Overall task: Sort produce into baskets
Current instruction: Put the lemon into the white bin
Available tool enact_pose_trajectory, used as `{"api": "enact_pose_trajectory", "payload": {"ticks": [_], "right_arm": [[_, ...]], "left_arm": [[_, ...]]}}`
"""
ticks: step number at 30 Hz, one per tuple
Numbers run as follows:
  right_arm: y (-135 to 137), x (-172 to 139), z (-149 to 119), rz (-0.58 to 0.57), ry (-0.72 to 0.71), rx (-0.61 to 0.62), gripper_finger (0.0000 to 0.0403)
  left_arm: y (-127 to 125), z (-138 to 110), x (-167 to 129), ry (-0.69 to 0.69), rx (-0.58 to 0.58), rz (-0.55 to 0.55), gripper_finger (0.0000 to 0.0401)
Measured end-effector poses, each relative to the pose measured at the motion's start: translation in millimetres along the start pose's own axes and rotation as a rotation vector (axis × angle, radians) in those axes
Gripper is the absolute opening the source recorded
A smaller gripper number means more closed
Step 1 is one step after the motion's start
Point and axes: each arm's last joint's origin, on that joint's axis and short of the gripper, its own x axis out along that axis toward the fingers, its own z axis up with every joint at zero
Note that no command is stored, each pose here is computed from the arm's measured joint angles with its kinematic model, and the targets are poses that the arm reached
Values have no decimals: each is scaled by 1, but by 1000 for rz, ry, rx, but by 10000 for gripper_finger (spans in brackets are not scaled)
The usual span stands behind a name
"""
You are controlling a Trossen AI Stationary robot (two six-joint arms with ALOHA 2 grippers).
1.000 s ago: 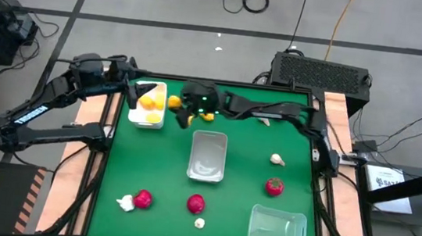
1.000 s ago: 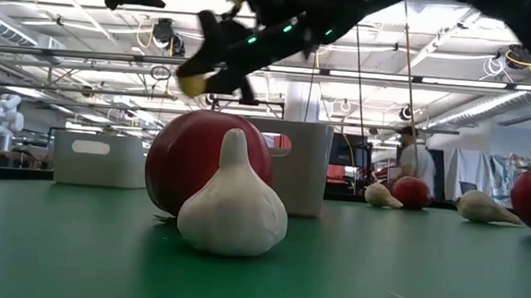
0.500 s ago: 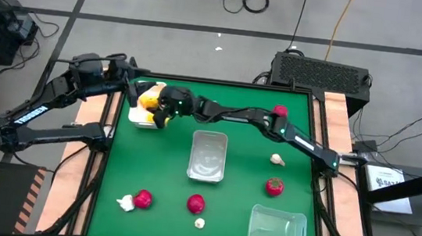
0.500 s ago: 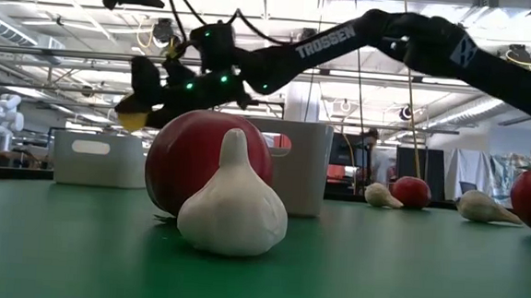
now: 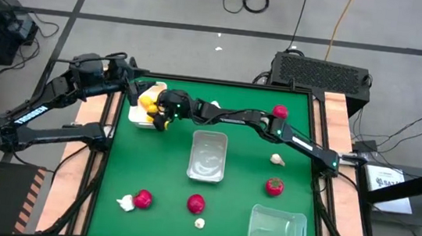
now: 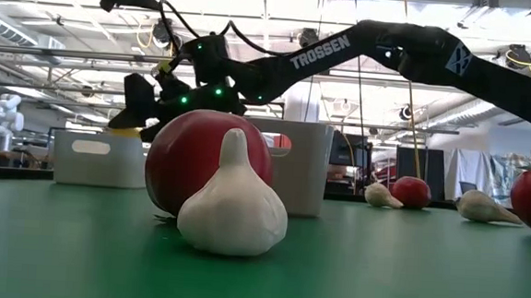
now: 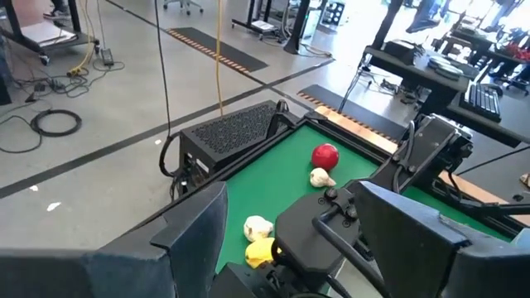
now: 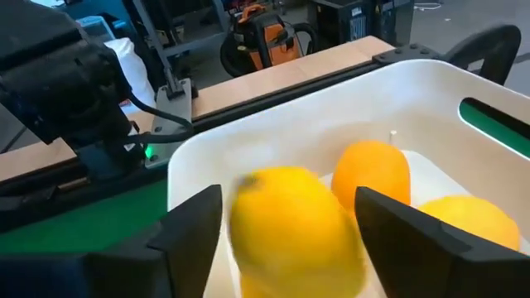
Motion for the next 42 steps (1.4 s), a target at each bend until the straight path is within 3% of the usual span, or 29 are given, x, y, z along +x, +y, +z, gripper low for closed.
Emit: {"api": "enact_pose_trajectory", "payload": {"ticks": [8, 15, 22, 29, 33, 36, 42], "right_arm": [[3, -5, 2, 57, 77, 11, 301], [12, -37, 37, 34, 214, -73, 301], [25, -109, 83, -4, 493, -154, 302], [27, -197, 99, -55, 948, -117, 302], [30, -231, 104, -100, 1107, -45, 302], [34, -241, 108, -122, 1089, -8, 302], [49, -277, 108, -157, 1098, -48, 302]], "left_arm": [[0, -1, 0, 6, 0, 5, 272], [2, -7, 0, 70, 9, 20, 272], [4, -24, -4, 252, 32, 26, 272], [3, -38, 0, 363, 121, -8, 272], [0, -52, 34, 397, 148, -77, 272], [-5, -65, 72, 449, 219, -148, 272], [-6, -85, 146, 534, 352, -180, 272]]}}
